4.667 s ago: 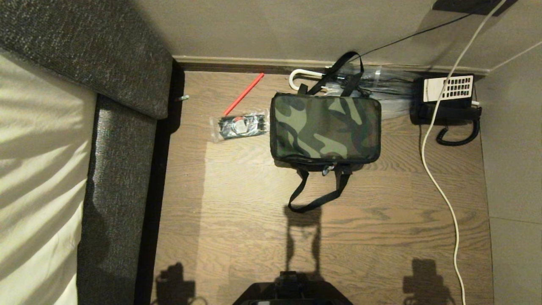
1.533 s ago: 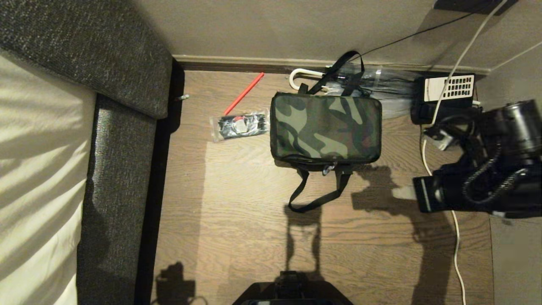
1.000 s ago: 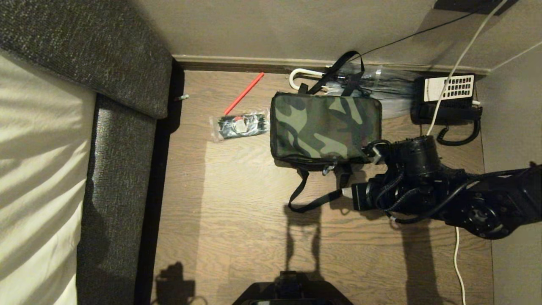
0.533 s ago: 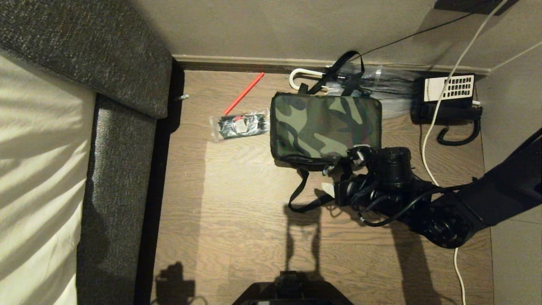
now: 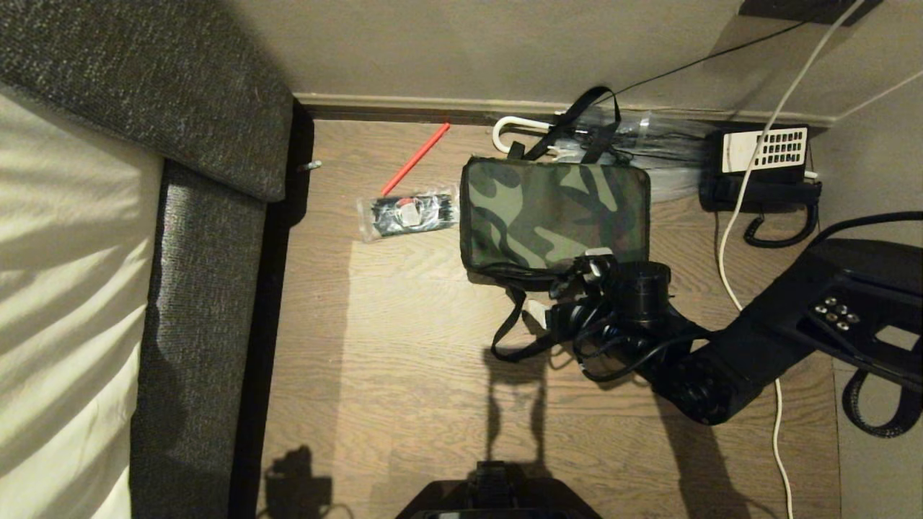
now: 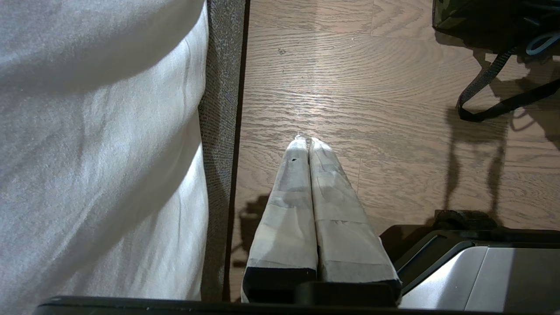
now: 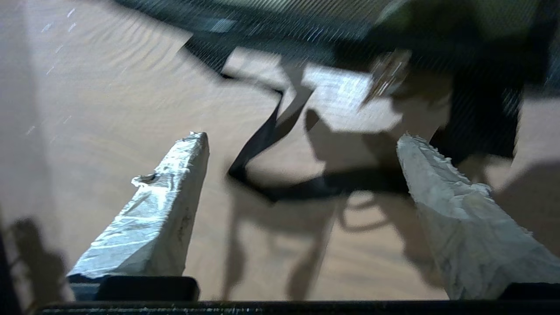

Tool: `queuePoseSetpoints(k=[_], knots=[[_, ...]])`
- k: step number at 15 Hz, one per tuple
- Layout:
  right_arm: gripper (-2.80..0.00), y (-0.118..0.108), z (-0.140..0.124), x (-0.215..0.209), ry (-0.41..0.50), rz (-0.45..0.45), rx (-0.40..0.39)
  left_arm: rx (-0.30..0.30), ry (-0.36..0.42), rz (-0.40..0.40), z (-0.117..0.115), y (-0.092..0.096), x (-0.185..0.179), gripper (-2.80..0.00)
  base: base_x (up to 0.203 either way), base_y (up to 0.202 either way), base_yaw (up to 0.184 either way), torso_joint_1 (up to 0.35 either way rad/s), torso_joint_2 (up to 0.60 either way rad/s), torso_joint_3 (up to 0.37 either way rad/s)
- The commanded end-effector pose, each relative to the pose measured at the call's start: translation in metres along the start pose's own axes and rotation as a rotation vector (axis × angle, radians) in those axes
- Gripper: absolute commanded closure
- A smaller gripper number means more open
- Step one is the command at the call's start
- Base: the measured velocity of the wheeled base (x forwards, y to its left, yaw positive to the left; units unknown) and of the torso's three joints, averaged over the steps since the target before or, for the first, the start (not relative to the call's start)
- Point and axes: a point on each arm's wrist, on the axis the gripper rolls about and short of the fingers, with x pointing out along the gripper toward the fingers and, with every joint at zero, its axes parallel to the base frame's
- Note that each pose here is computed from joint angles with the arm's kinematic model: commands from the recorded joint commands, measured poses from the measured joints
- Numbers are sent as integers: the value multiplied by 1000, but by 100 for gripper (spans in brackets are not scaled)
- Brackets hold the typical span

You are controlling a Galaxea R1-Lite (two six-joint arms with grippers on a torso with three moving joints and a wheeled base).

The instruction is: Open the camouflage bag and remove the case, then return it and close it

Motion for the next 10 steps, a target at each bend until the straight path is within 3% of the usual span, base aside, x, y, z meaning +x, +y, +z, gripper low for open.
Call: queuePoseSetpoints(k=[1, 5, 10], knots=[[-280, -6, -8, 13, -4, -17, -1, 0, 4, 0, -1, 0, 0, 0, 0, 0, 0, 0, 0, 0], [-280, -25, -9, 24, -22, -65, -32, 0, 3, 0, -1, 0, 0, 0, 0, 0, 0, 0, 0, 0], [-280, -26, -12, 40, -55, -134, -16, 0, 2, 0, 0, 0, 0, 0, 0, 0, 0, 0, 0, 0]])
